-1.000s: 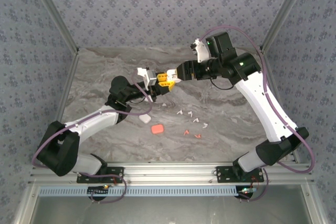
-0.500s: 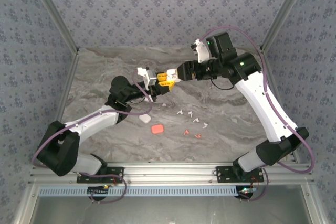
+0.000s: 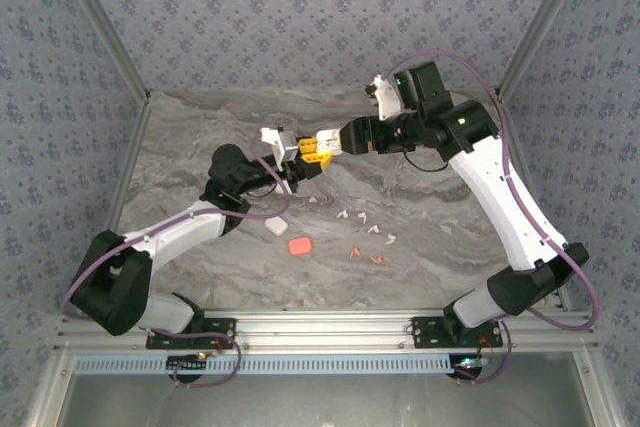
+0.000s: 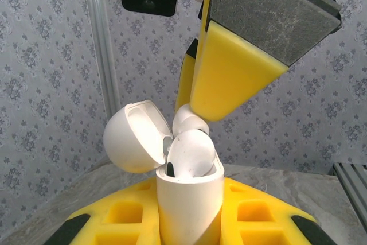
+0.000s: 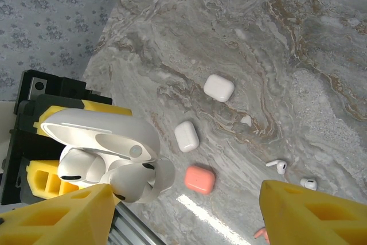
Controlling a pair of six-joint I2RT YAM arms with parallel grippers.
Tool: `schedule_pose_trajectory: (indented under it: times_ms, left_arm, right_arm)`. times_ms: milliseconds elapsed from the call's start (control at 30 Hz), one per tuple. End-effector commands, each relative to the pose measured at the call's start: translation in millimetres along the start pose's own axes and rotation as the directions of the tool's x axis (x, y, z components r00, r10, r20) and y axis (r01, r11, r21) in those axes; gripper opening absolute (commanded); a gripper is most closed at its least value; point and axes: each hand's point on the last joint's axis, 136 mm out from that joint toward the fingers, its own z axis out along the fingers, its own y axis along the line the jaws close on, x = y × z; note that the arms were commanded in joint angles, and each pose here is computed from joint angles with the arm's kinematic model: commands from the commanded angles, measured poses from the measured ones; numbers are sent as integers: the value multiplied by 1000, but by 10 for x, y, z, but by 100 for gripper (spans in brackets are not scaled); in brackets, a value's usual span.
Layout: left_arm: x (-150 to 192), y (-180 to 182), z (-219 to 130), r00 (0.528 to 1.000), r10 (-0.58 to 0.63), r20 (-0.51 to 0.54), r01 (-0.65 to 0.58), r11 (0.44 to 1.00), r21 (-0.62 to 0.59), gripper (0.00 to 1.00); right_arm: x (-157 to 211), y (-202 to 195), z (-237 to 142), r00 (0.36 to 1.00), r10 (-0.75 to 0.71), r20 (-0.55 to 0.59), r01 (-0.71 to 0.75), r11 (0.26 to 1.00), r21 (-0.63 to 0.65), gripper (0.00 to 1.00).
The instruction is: Insert the wireless bluetooth earbuds into the charging case
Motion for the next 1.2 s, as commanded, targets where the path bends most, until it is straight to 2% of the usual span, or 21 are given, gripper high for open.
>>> schedule_pose_trajectory:
  times_ms: [0,100,200,333,533,833,1167]
  left_arm:
    - [-213,11,16,997,61,53,-62,998,6,0]
    - [-213,4,12,997,54,51,-55,998,8,0]
    - [-227,-10,7,998,43,54,-44,999,15,0]
    - [-258,-51,3,998,11,58,-13,999,34,0]
    - [-280,-140,3,996,-66,55,62,996,67,0]
    - [-247,-218,21,996,-73,49,69,995,71,0]
    - [-111,-129,32,997,-76,14,76,997,22,0]
  right_arm:
    - [19,85,-168,999,-41,20,42,997,-58,71]
    - [-110,209,-360,991,-44,129,68,980,-186,77]
    - [-157,147,-454,978,-22,208,73,968,-239,86]
    - [-120,82,-366,980,-2,199,58,958,-280,88]
    - [-189,315,-294,972,-26,234,129,891,-436,93]
    - [-158,620,-80,983,-83,164,158,840,-519,91]
    - [-32,776,-344,979,-112,172,189,822,-537,78]
